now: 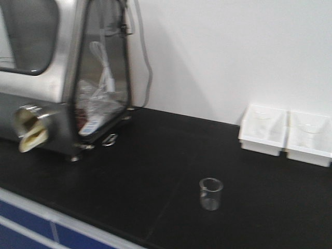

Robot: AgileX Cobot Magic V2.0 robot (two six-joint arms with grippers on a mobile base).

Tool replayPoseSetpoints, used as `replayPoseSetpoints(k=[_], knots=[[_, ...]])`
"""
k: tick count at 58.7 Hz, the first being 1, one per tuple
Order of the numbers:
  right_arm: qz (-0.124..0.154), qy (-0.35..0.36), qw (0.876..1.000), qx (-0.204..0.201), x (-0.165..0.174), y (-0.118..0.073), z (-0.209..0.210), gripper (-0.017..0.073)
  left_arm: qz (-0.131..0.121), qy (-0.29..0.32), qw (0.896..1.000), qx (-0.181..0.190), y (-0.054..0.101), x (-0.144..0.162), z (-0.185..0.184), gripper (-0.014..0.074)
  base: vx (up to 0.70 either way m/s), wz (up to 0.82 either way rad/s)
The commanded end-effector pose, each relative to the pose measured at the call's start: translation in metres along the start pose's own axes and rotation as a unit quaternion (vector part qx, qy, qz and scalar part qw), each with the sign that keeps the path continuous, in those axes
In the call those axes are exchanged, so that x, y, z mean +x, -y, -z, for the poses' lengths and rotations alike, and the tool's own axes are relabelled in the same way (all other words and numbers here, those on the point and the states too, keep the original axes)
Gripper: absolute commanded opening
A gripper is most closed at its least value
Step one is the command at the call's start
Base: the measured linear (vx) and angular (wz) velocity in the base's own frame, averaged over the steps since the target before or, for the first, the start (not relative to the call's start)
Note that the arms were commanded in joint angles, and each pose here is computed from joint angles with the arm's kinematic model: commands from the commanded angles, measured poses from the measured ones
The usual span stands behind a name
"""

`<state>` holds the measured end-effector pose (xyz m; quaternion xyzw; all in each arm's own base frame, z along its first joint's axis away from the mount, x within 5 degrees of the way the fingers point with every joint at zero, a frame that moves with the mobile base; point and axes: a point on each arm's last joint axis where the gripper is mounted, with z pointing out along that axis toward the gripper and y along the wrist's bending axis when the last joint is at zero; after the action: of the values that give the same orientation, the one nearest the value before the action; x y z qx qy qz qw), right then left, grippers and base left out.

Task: Sort red and green spoons into left cabinet
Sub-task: 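Drive the base away from the bench toward the white cabinet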

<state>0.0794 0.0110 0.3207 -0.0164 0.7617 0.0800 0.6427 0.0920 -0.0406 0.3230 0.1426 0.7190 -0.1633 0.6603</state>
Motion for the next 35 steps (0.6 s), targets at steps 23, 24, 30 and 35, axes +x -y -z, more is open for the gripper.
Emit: replayPoseSetpoints(k=[23,24,30,35], knots=[[0.003,0.051,0.999,-0.011,-0.0176,-0.0028,0.0027,-0.0004,0.011,0.028,0.999,-0.014,-0.0021,-0.0115,0.0010,0.0000,-0.10,0.68],[0.003,0.051,0.999,-0.011,-0.0176,-0.0028,0.0027,-0.0004,0.011,0.028,0.999,-0.014,-0.0021,-0.0115,0.0010,0.0000,-0.03,0.74],[0.003,0.051,0.999,-0.011,-0.0176,-0.0028,0.0027,-0.0004,0.011,0.028,0.999,-0.014,-0.0021,-0.0115,0.0010,0.0000,0.00,0.75],[0.003,0.051,0.999,-0.011,-0.0176,-0.0028,0.0027,-0.0004,0.011,0.028,0.999,-0.014,-0.0021,-0.0115,0.0010,0.0000,0.04,0.75]])
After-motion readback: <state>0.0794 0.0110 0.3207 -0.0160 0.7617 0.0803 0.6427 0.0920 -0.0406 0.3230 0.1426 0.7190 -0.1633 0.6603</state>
